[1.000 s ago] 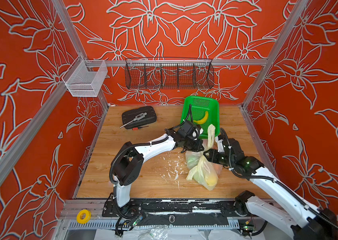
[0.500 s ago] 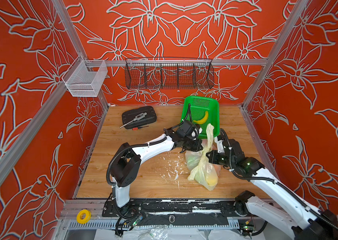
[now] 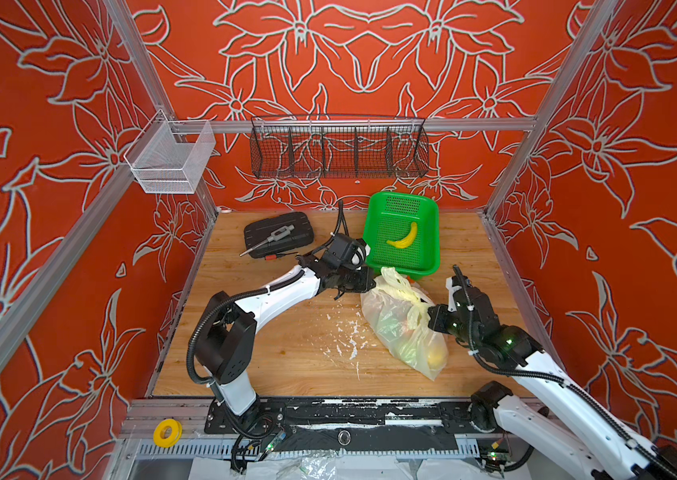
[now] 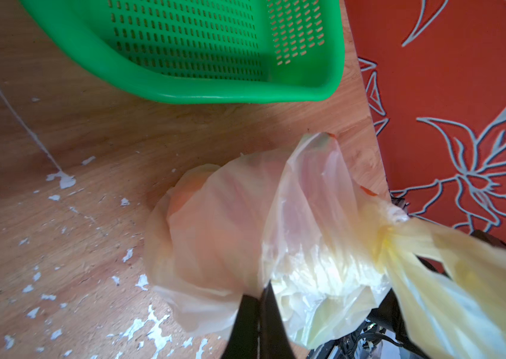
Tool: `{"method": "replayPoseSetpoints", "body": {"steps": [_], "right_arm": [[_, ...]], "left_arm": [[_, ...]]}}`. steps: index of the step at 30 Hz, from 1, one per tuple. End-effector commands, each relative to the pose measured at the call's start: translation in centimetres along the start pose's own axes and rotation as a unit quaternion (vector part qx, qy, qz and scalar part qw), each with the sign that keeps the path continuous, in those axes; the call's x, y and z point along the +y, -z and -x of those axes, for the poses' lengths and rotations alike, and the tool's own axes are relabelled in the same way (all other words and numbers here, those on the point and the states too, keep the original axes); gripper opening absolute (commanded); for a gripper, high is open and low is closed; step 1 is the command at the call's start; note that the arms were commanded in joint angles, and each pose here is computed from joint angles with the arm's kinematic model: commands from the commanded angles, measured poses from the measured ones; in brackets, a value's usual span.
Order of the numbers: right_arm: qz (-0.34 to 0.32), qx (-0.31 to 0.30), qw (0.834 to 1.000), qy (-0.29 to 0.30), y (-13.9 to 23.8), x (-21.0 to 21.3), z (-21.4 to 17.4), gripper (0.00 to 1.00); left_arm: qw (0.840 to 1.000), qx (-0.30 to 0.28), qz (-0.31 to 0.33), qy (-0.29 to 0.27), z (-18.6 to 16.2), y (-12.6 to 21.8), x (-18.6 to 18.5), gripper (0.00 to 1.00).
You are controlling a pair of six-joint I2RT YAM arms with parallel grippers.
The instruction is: Untie the knot of the plastic bag and take out the fruit
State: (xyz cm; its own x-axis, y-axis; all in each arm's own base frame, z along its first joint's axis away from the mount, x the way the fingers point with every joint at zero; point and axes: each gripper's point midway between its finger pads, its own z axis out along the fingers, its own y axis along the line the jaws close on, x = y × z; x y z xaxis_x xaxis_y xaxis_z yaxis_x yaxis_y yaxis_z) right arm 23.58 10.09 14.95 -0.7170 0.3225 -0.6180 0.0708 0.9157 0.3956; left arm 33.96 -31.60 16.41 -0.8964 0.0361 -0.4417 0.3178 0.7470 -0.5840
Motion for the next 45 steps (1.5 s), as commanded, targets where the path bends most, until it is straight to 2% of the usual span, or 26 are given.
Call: {"method": "replayPoseSetpoints", "body": {"steps": [1, 4, 6, 11, 15, 18, 21, 23, 26, 28, 30, 33, 35, 38, 43, 45], "right_arm": [[-0.085, -0.015, 0.996, -0.019, 0.5, -3.7, -0.3, 0.05], [-0.094, -0.024, 0.995, -0.024, 0.9, -4.2, -0.1, 0.11], [-0.088, -0.029, 0.995, -0.024, 1.1, -4.0, 0.0, 0.17], [-0.031, -0.041, 0.998, 0.018, 3.0, -1.4, 1.7, 0.39], [-0.010, -0.062, 0.997, 0.044, 5.4, -0.3, 3.2, 0.49], [0.011, -0.051, 0.996, 0.066, 6.3, 0.9, 3.4, 0.52], [0.032, -0.017, 0.995, 0.092, 6.5, 2.4, 3.1, 0.54], [0.039, 0.009, 0.993, 0.109, 6.1, 3.3, 2.8, 0.54], [0.038, 0.045, 0.990, 0.130, 5.0, 3.9, 2.0, 0.55], [0.031, 0.062, 0.988, 0.138, 4.1, 3.9, 1.4, 0.55], [0.021, 0.072, 0.987, 0.144, 3.2, 3.6, 1.0, 0.56], [0.018, 0.077, 0.985, 0.154, 2.1, 3.5, 0.7, 0.58], [0.015, 0.082, 0.984, 0.157, 1.4, 3.4, 0.3, 0.59], [0.012, 0.091, 0.983, 0.158, 0.6, 3.2, -0.2, 0.59], [0.009, 0.107, 0.981, 0.164, -0.3, 2.8, -1.1, 0.49], [0.002, 0.110, 0.980, 0.165, -0.6, 2.6, -1.2, 0.38]], "left_arm": [[0.998, -0.037, 0.056, 0.003, 1.2, 2.1, 2.4, 0.00], [0.997, -0.045, 0.066, -0.002, 1.4, 2.8, 2.6, 0.00], [0.997, -0.051, 0.059, -0.008, 1.5, 3.1, 2.2, 0.06], [0.996, -0.067, -0.015, -0.051, 1.6, 4.1, -1.2, 0.38], [0.981, -0.105, -0.037, -0.157, 1.2, 5.2, -4.7, 0.55], [0.952, -0.134, -0.039, -0.271, 0.4, 5.5, -7.0, 0.64], [0.908, -0.149, -0.041, -0.390, -0.8, 5.3, -9.0, 0.72], [0.870, -0.156, -0.028, -0.467, -1.5, 4.8, -9.7, 0.75], [0.815, -0.162, 0.009, -0.556, -1.6, 3.6, -9.7, 0.78], [0.789, -0.157, 0.023, -0.594, -1.7, 2.5, -9.6, 0.80], [0.768, -0.154, 0.032, -0.620, -1.5, 1.4, -9.5, 0.81], [0.746, -0.157, 0.045, -0.645, -0.7, 0.0, -9.5, 0.82], [0.735, -0.155, 0.049, -0.658, -0.2, -1.0, -9.6, 0.83], [0.731, -0.148, 0.065, -0.662, 0.6, -2.6, -9.2, 0.82], [0.741, -0.159, 0.063, -0.649, 1.2, -3.6, -9.6, 0.65], [0.747, -0.168, 0.056, -0.641, 1.3, -3.4, -9.9, 0.52]]}}
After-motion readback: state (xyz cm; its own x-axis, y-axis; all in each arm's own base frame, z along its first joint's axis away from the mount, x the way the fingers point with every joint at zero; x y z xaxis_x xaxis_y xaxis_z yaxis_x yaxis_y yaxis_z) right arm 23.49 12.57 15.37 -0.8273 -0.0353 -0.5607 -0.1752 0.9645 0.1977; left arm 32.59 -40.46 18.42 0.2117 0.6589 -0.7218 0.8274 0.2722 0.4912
